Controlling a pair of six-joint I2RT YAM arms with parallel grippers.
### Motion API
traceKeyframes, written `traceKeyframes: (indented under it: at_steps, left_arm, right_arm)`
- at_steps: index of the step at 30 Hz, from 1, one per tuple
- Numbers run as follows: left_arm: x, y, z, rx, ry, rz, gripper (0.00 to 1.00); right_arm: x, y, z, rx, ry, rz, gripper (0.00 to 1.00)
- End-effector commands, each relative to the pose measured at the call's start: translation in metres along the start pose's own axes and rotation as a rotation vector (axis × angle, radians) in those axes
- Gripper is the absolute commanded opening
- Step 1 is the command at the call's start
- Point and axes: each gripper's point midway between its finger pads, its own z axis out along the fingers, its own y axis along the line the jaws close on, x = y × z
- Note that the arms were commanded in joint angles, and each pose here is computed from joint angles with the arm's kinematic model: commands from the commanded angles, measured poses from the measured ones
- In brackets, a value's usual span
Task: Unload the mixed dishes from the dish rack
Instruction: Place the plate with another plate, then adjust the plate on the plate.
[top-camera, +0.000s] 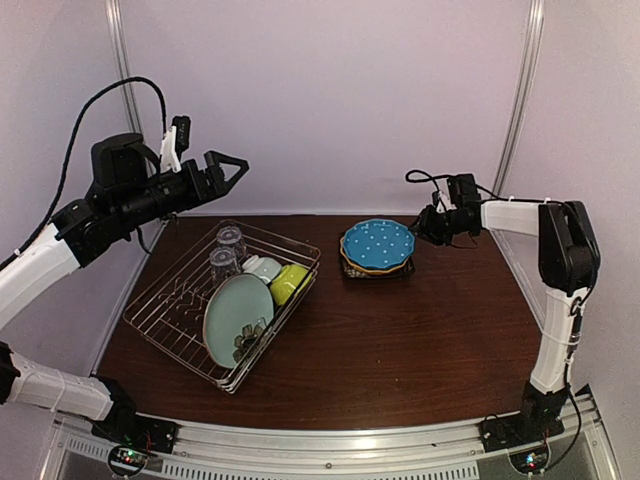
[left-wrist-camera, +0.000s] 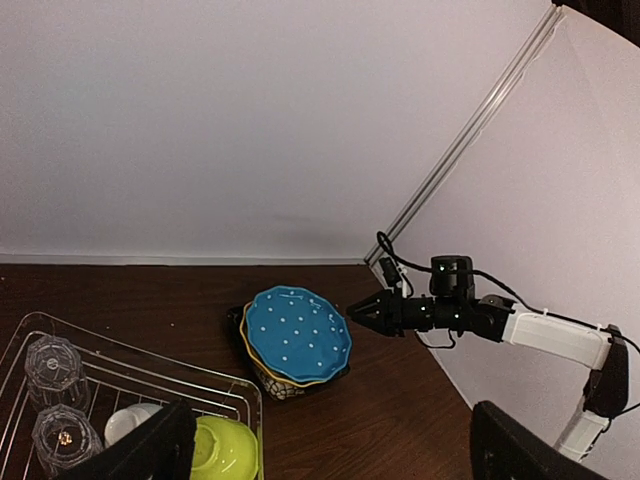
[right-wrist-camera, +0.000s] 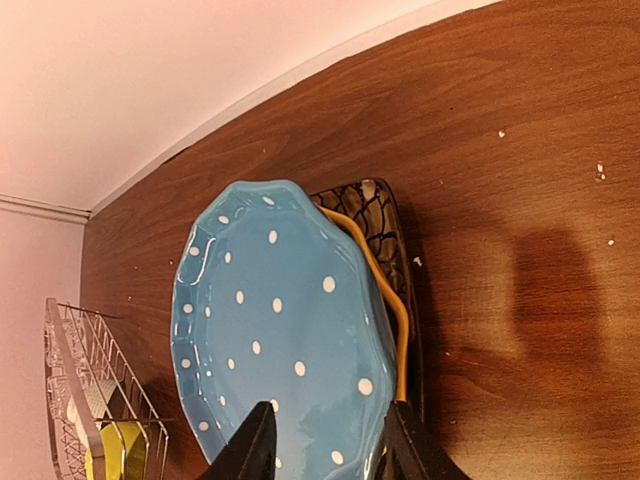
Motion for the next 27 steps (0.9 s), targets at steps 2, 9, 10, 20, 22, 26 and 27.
traceKeyframes:
  at_steps: [2, 9, 10, 20, 22, 26, 27]
  left_arm:
    - [-0.007, -0.002, -0.006, 0.003, -0.035, 0.014, 0.97]
    - [-0.005, 0.000, -0.006, -0.003, -0.032, 0.018, 0.98]
    - [-0.005, 0.000, -0.006, -0.005, -0.032, 0.018, 0.97]
    - [-0.005, 0.001, -0.005, -0.009, -0.034, 0.020, 0.97]
    - [-0.005, 0.001, -0.005, -0.009, -0.034, 0.020, 0.97]
    - [-0.005, 0.002, -0.005, -0.013, -0.036, 0.018, 0.98]
    - [-0.004, 0.002, -0.005, -0.014, -0.034, 0.018, 0.97]
  right_arm:
    - [-0.007, -0.007, -0.003, 0.060, -0.014, -0.031, 0.37]
    - [0.000, -0.016, 0.008, 0.067, 0.008, -0.023, 0.28]
    - [0.001, -0.016, 0.009, 0.064, 0.012, -0.022, 0.27]
    - [0.008, -0.023, 0.021, 0.062, 0.035, -0.005, 0.17]
    - [0.010, -0.023, 0.023, 0.053, 0.041, -0.002, 0.14]
    - [0.013, -0.024, 0.026, 0.042, 0.050, 0.008, 0.09]
    - [0.013, -0.024, 0.027, 0.041, 0.051, 0.009, 0.08]
